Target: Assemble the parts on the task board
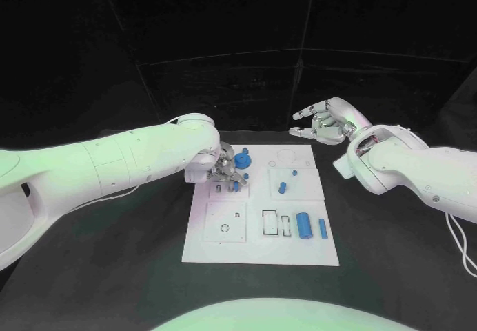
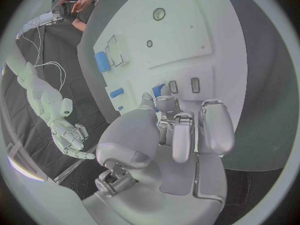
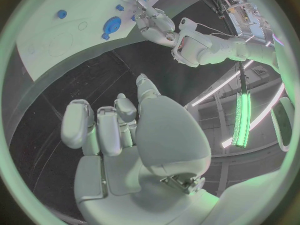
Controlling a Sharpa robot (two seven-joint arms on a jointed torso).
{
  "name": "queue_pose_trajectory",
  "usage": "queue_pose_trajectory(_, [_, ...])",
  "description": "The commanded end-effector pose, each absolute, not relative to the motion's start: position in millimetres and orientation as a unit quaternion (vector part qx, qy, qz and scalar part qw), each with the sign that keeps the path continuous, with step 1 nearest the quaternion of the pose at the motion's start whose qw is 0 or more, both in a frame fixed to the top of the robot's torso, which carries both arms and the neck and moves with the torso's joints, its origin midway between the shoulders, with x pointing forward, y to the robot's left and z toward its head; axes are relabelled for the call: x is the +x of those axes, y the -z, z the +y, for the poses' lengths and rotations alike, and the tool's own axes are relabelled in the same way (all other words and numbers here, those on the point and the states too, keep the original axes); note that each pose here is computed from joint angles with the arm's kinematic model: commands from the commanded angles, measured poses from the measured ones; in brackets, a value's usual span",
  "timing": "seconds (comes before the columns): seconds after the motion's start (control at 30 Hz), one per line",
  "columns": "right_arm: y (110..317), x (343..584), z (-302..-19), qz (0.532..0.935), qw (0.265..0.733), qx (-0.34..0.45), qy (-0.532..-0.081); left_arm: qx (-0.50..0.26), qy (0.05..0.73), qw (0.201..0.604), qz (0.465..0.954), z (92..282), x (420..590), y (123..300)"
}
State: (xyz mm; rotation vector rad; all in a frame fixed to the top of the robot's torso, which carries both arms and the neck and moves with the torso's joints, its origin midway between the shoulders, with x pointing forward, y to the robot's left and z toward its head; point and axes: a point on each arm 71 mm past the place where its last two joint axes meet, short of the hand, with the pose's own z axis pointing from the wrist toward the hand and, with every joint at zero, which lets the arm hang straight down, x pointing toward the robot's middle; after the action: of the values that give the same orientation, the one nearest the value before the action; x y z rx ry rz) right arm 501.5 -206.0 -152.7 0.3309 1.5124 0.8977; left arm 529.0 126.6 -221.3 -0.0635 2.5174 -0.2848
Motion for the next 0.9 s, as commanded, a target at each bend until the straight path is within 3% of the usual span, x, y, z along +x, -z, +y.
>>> queue_pose_trajectory(0.03, [152.1,501.4,-204.0,0.663,0.621,0.143,-0.392,-0.016,0.096,0.291,0.952,127.0,528.6,221.7])
queue_pose_trajectory(0.9, [153.4,502.4,-201.3,0.668,0.617,0.142,-0.392,-0.003,0.109,0.282,0.953,122.0,528.9,222.3])
